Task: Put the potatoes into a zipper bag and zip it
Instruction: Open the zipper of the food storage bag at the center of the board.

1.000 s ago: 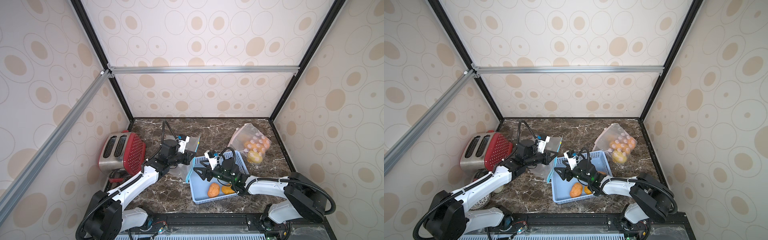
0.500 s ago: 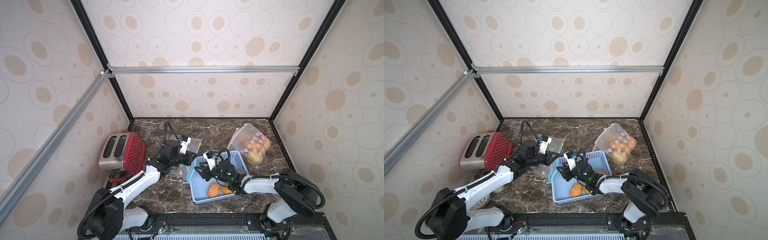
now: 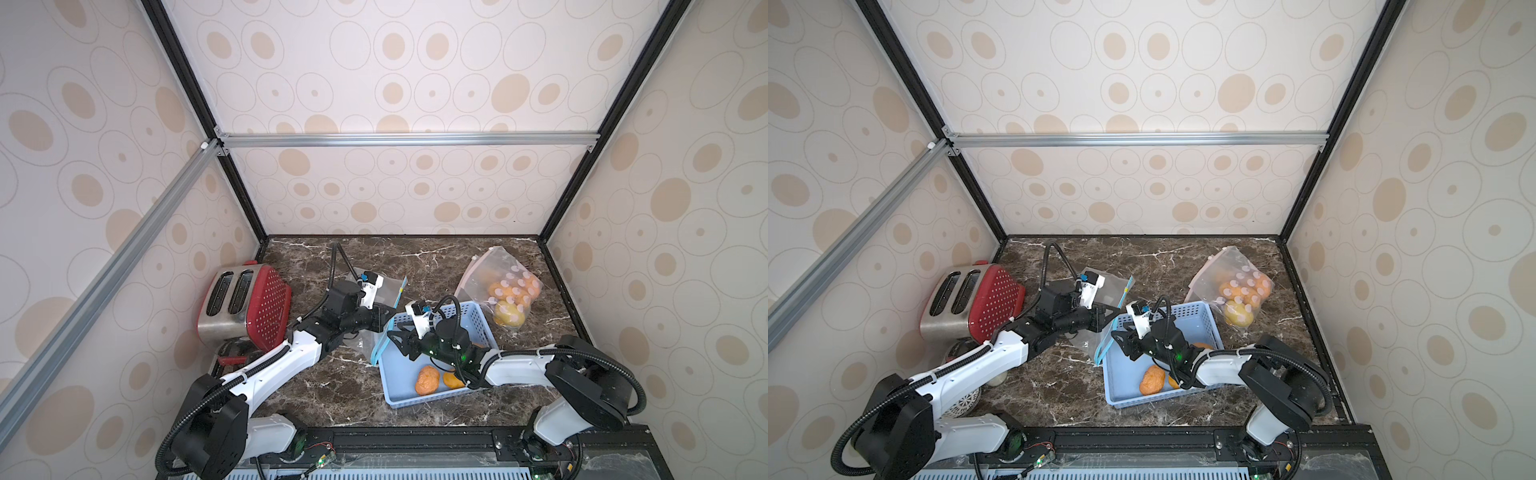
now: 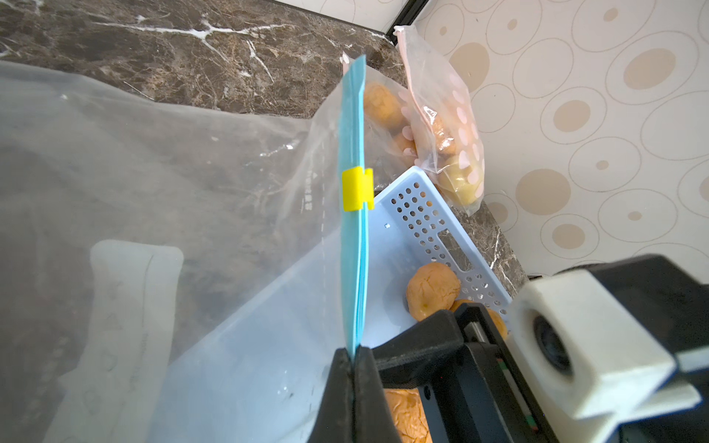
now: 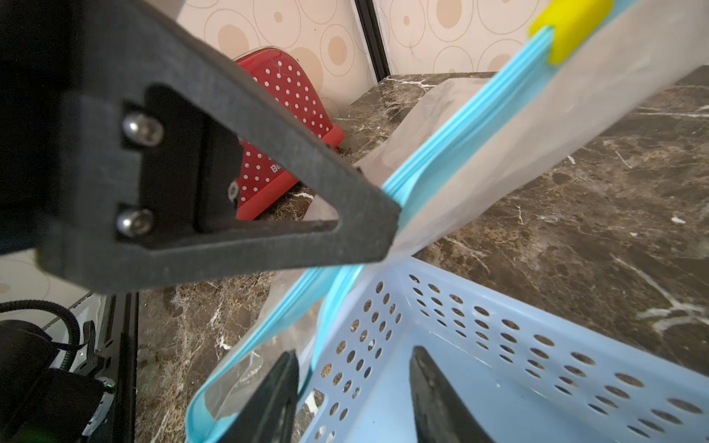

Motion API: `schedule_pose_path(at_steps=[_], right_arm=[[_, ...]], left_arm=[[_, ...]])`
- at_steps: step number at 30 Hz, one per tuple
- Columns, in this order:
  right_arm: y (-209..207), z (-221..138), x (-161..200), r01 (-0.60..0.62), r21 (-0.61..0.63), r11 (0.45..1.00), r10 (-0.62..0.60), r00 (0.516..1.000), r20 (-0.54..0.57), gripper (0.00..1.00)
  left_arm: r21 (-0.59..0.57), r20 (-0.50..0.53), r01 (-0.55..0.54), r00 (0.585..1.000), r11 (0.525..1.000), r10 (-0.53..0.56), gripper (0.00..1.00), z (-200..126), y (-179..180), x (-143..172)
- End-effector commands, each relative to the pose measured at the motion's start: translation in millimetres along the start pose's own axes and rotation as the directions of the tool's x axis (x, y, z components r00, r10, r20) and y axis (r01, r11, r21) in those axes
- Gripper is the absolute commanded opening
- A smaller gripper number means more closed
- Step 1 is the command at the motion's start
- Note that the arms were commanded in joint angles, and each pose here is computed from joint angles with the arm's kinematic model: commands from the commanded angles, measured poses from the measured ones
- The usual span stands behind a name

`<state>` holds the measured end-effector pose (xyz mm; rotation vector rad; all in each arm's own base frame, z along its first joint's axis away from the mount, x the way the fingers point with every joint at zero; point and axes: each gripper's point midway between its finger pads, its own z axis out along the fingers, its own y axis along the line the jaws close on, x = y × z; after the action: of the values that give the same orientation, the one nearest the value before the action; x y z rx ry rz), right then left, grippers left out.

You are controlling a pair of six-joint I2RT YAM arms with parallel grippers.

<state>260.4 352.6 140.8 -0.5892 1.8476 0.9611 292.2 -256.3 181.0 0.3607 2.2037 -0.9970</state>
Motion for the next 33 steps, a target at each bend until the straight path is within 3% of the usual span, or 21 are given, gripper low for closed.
schedule_pose_path(at_steps=[1, 4, 6, 7, 10, 14, 16, 26, 33], right_arm=[[6, 9, -10, 0.000, -0.023, 1.000, 0.001, 0.999, 0.036, 0.41], [7, 14, -9, 0.011, -0.033, 0.999, -0.010, 0.999, 0.039, 0.18], [7, 10, -11, 0.024, -0.036, 0.999, -0.022, 0.998, 0.052, 0.11], [8, 8, -11, 0.032, -0.040, 0.999, -0.029, 0.998, 0.058, 0.08], [8, 3, -15, 0.037, -0.034, 0.999, -0.034, 0.996, 0.081, 0.01], [12, 2, -15, 0.021, -0.058, 0.998, -0.016, 0.997, 0.081, 0.00], [12, 3, -13, 0.013, -0.065, 0.998, -0.008, 0.997, 0.075, 0.00], [14, 0, -14, -0.004, -0.082, 0.997, 0.011, 0.996, 0.088, 0.00], [10, -2, -16, -0.001, -0.054, 0.999, 0.007, 0.995, 0.101, 0.00]], left_arm=[[-0.013, 0.030, -0.024, 0.999, 1.000, 0.024, 0.00, 0, -5, -11], [-0.029, 0.020, -0.046, 0.999, 0.999, 0.047, 0.00, 1, -5, -8], [-0.039, 0.020, -0.060, 0.998, 0.997, 0.061, 0.00, -1, -6, -9], [-0.042, 0.026, -0.068, 0.997, 0.997, 0.069, 0.04, -2, -6, -10], [-0.071, 0.042, -0.091, 0.995, 0.993, 0.094, 0.32, -6, -4, -15], [-0.032, -0.056, -0.192, 0.980, 0.981, 0.190, 0.46, -5, -13, -6], [-0.065, -0.100, -0.216, 0.973, 0.974, 0.209, 0.46, -7, -9, -1], [-0.237, -0.086, -0.333, 0.943, 0.913, 0.322, 0.47, -31, 5, -13], [-0.216, -0.083, -0.379, 0.925, 0.900, 0.370, 0.48, -37, -1, -14]])
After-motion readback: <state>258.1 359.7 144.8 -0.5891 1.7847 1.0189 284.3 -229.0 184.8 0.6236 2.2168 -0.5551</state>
